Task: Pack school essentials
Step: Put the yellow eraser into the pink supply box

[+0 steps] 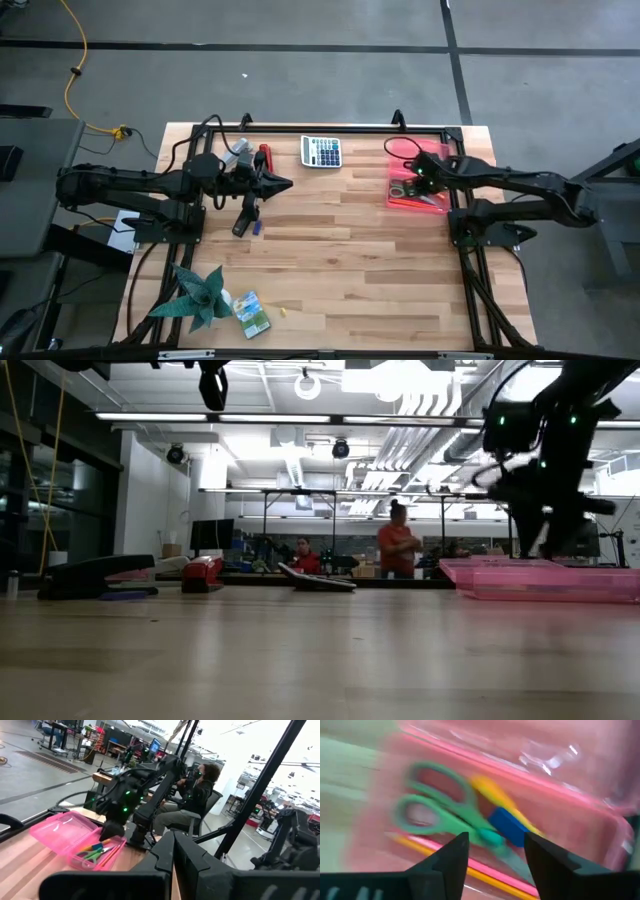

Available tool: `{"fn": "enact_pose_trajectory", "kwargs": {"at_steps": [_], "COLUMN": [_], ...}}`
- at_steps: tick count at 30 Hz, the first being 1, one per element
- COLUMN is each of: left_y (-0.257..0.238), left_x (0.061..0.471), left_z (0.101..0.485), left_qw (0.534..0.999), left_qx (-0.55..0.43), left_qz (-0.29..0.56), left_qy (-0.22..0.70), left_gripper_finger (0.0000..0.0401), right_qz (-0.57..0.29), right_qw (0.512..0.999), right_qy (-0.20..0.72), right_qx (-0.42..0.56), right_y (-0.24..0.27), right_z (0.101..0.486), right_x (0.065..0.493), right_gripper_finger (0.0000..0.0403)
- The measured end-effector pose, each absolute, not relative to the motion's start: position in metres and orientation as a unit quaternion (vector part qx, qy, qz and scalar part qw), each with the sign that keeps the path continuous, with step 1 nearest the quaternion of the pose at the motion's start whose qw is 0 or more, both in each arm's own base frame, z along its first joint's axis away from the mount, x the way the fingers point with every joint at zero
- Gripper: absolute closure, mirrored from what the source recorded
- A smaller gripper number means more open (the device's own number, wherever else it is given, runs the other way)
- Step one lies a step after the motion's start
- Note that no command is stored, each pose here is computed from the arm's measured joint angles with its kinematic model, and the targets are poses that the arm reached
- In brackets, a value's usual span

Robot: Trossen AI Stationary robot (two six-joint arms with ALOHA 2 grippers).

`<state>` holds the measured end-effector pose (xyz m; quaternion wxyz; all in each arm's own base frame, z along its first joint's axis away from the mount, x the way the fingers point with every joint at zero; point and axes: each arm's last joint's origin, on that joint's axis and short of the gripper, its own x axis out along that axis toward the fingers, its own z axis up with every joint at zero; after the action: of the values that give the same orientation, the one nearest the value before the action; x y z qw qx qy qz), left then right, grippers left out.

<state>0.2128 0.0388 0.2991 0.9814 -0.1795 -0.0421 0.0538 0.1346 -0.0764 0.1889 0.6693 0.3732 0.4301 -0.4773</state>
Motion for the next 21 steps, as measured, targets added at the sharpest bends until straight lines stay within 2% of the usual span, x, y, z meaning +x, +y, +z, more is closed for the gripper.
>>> {"fn": "enact_pose_trajectory", "kwargs": {"at_steps": [6,10,15,21], "left_y": [0.039,0.039,0.039,0.039], "left_x": [0.212,0.212,0.212,0.212], "left_z": [0.299,0.299,0.299,0.299], "left_qw": [0.982,0.982,0.984,0.987], "left_qx": [-0.178,-0.177,-0.167,-0.144], "left_qz": [0.054,0.054,0.054,0.055], "left_qy": [-0.041,-0.041,-0.041,-0.039], "left_gripper_finger": [0.0401,0.0401,0.0401,0.0401], "right_qz": [-0.323,-0.18,-0.026,0.018], "right_qw": [0.839,0.929,0.983,0.995], "right_qy": [0.276,0.147,0.038,0.014], "right_qx": [0.34,0.287,0.179,0.092], "right_y": [-0.059,-0.042,-0.021,-0.007], "right_z": [0.218,0.239,0.264,0.27], "right_x": [0.159,0.177,0.189,0.191], "right_gripper_finger": [0.0202,0.0206,0.021,0.021]}}
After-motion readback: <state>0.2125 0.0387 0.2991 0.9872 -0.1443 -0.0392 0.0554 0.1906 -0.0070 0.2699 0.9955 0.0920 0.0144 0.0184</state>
